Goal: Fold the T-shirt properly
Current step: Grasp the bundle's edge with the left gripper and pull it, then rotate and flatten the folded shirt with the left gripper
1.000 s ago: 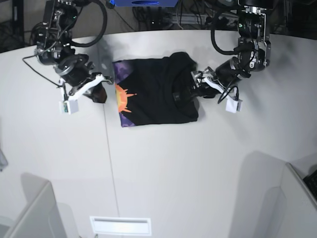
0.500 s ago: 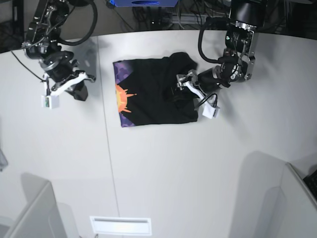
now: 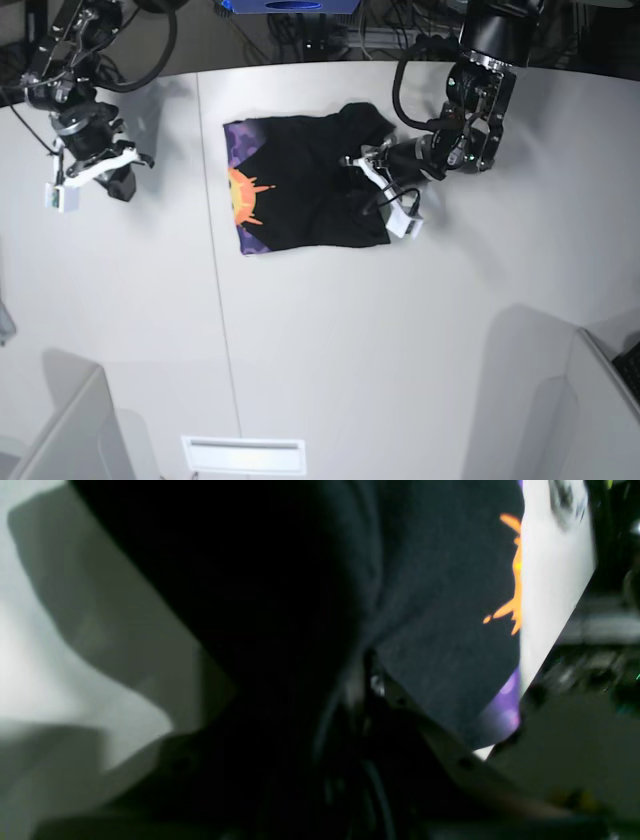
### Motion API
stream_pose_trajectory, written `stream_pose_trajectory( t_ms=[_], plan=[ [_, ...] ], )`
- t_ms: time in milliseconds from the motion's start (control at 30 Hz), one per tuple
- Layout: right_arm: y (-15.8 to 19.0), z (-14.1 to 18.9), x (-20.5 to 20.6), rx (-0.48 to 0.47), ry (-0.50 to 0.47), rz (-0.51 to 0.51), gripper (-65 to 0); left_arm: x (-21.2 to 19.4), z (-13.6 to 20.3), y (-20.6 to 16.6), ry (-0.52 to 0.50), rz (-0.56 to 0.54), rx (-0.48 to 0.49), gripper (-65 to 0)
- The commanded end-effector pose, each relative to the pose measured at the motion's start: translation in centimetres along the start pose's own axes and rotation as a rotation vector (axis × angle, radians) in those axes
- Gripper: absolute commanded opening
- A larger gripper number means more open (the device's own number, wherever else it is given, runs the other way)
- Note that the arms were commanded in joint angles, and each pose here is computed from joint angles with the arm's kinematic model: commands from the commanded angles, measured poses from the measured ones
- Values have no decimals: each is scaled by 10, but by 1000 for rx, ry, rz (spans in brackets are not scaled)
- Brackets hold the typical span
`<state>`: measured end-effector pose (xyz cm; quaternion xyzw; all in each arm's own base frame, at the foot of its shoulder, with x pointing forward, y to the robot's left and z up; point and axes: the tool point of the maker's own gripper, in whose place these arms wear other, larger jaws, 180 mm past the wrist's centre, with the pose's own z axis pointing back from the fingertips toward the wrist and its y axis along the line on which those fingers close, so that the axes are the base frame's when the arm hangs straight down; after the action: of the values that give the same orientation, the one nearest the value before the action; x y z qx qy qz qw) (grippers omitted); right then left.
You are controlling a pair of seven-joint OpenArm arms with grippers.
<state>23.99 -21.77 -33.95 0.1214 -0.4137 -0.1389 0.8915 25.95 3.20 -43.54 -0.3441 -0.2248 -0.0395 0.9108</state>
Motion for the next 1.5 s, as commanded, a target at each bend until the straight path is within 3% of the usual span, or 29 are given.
stream_pose_trajectory(
  t_ms=[0,333,667,867,1033,1267,1467],
  plan=[
    [-3,4,11,-1,-41,11,-650,-1,0,2,38,-49,23,-650],
    [-43,24,12,-114,-63,-29,-650,1,-7,-13,202,-369,15,-650],
    [-71,41,-10,-204,-47,-109,-650,23,-1,-4,338,-689,75,-650],
    [-68,42,-24,-205,-33,-151,-650,31,-4,4,406,-974,163,-650],
    [-60,39,-35,-196,-25,-196,-650,38,-2,7,459,-1216,148,-650],
    [-56,40,-46,-195,-13,-224,-650,49,-8,9,538,-1598,205,-650],
    [-54,40,-48,-193,-10,-234,-650,47,-26,-19,521,-1675,156,-650]
  ],
)
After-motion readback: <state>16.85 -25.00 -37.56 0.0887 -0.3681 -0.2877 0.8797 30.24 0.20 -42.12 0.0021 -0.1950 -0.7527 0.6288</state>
